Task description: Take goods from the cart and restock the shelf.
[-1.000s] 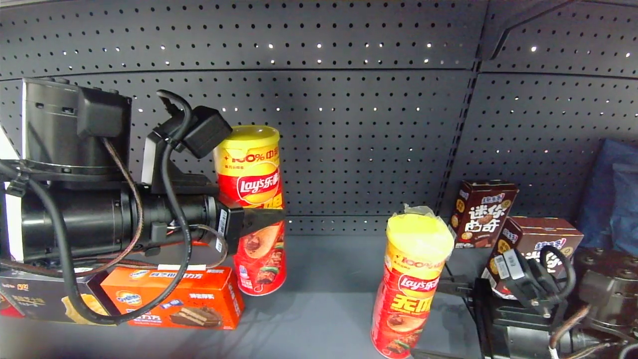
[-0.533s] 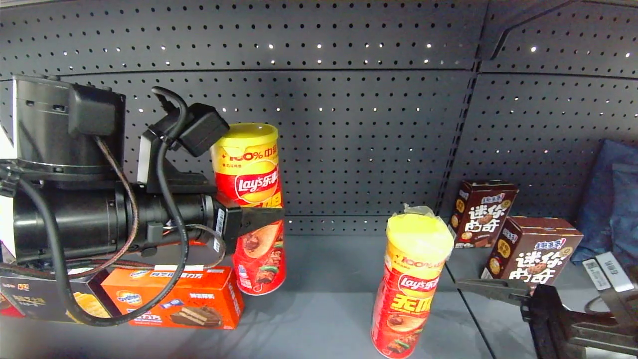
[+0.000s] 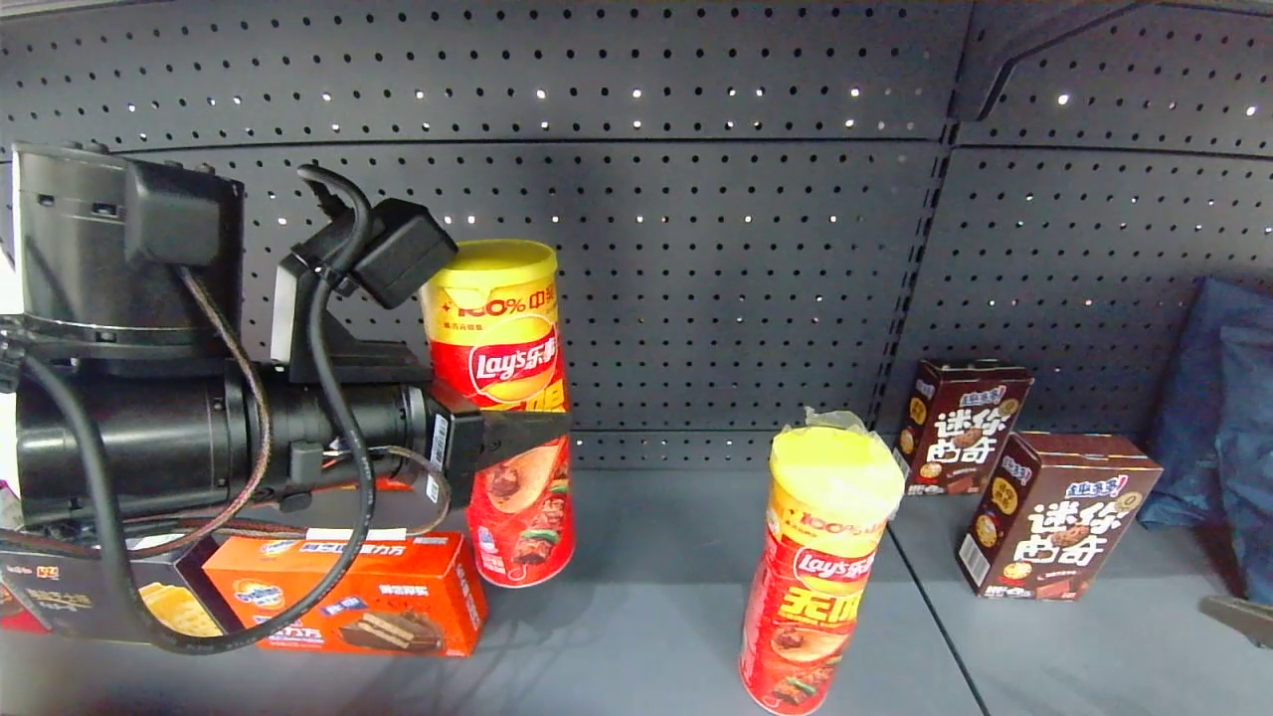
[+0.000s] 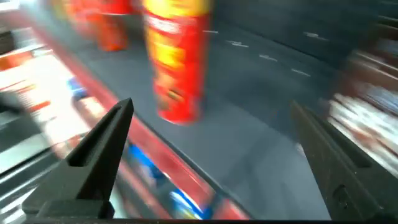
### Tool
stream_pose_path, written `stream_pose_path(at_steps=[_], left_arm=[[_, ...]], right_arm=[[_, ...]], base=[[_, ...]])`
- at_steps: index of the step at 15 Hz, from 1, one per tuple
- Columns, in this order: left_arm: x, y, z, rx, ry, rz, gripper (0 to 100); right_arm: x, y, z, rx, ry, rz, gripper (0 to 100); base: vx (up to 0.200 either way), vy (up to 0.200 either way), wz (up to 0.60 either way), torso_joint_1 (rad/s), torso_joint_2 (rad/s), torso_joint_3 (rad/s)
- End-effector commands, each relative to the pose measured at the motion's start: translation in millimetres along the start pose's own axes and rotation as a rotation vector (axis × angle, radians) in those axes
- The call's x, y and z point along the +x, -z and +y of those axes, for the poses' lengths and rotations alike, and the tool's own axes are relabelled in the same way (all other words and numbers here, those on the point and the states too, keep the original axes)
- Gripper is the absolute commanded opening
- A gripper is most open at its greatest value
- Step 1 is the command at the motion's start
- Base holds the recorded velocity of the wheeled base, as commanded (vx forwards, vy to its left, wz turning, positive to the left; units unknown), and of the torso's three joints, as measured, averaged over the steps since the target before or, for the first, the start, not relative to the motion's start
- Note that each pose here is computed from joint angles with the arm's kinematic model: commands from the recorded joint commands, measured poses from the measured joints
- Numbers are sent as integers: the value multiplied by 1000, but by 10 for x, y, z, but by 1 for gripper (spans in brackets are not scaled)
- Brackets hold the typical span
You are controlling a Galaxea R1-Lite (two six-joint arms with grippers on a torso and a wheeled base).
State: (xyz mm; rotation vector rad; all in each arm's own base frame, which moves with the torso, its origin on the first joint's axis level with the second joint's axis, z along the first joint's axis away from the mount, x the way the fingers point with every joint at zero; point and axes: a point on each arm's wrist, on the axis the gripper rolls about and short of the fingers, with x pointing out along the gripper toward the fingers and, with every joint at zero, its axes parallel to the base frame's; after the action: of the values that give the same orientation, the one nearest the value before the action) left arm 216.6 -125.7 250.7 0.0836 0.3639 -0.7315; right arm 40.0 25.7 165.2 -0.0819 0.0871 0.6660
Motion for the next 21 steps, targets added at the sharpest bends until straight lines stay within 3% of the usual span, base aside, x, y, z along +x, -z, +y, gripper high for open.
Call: stream_pose_path(at_steps=[1, 4, 6, 9, 12, 15, 21], left_arm=[[0, -18, -5, 3, 2, -7, 0], [7, -36, -58, 14, 22, -12, 0], [17, -34, -84, 17, 31, -10, 0], [15, -47, -91, 21, 32, -14, 0], [14, -52, -88, 19, 30, -16, 0], [10, -51, -92, 21, 32, -17, 0], [13, -105, -99, 26, 34, -34, 0]], right_arm=[[-639, 168, 75, 7, 298, -100, 100], [-787, 292, 148, 15, 482, -83, 100], [-807, 418, 198, 35, 686, -11, 100], [-728, 533, 152, 60, 757, -35, 100], [-556, 821, 97, 52, 751, -87, 100], [-522, 850, 141, 41, 519, -64, 100], [-508, 866, 169, -46, 386, -37, 100]], base=[[0, 0, 0, 0, 0, 0], [0, 0, 0, 0, 0, 0], [0, 0, 0, 0, 0, 0], [0, 0, 0, 0, 0, 0], [0, 0, 0, 0, 0, 0], [0, 0, 0, 0, 0, 0], [0, 0, 0, 0, 0, 0]])
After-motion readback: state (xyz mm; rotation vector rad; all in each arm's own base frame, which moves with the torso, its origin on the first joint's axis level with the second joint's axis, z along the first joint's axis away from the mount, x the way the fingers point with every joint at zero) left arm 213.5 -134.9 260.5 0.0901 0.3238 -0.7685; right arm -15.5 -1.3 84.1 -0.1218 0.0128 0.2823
